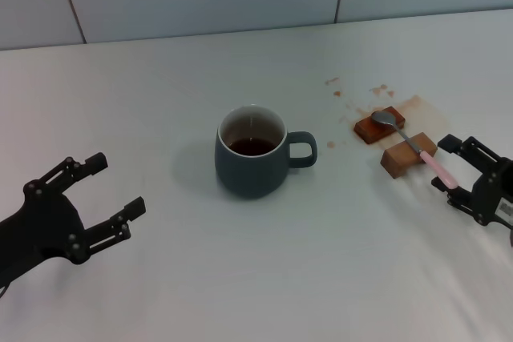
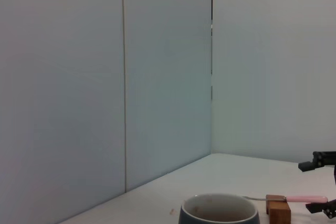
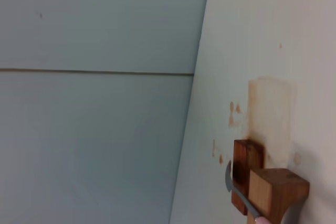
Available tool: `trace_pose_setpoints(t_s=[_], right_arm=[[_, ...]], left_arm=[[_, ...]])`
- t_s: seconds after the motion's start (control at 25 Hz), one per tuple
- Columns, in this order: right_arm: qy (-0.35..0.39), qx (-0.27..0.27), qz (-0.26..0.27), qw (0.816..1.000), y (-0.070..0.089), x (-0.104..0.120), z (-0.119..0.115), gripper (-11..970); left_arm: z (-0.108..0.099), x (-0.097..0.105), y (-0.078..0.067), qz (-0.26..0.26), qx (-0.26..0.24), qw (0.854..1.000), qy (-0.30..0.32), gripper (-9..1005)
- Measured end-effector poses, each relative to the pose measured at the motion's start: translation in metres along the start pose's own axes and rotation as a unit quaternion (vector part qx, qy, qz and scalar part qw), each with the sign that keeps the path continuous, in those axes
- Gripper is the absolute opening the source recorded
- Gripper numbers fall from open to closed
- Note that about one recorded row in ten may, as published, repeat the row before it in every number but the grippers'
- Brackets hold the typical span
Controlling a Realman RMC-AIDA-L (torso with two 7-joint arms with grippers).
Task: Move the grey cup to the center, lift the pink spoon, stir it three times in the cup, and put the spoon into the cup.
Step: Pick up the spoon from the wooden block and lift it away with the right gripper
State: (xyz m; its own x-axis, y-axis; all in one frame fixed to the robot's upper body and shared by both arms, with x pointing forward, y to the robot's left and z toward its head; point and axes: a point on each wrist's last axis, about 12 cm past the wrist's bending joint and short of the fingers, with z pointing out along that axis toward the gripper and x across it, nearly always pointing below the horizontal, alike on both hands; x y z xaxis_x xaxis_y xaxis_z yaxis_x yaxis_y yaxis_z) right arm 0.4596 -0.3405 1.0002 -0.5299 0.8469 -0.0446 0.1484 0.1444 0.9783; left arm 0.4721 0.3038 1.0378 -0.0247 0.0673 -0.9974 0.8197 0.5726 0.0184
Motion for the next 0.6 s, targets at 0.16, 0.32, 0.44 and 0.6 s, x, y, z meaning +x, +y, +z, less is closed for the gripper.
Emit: trace_pose_setpoints(t_s=[0.16, 0.32, 0.44, 0.6], right_arm=[[0.003, 0.001, 0.001, 1.000, 0.0004, 0.0008, 0.0041, 793], [0.005, 0.000, 0.000, 1.000, 0.0020, 0.0005, 0.0068, 792], [0.005, 0.000, -0.001, 1.000, 0.0024, 0.0002, 0.0078, 791], [0.007, 0.004, -0.003, 1.000, 0.0020, 0.0003, 0.0089, 790]], left_arm=[[0.0000, -0.0003, 0.0003, 0.000, -0.002, 1.000, -0.001, 859], [-0.0003, -0.0007, 0.0008, 0.000, -0.005, 1.000, -0.004, 859], [-0.0005, -0.0008, 0.0010, 0.000, -0.006, 1.000, -0.005, 859], [-0.0015, -0.0013, 0.0011, -0.001, -0.010, 1.000, -0.008, 859]])
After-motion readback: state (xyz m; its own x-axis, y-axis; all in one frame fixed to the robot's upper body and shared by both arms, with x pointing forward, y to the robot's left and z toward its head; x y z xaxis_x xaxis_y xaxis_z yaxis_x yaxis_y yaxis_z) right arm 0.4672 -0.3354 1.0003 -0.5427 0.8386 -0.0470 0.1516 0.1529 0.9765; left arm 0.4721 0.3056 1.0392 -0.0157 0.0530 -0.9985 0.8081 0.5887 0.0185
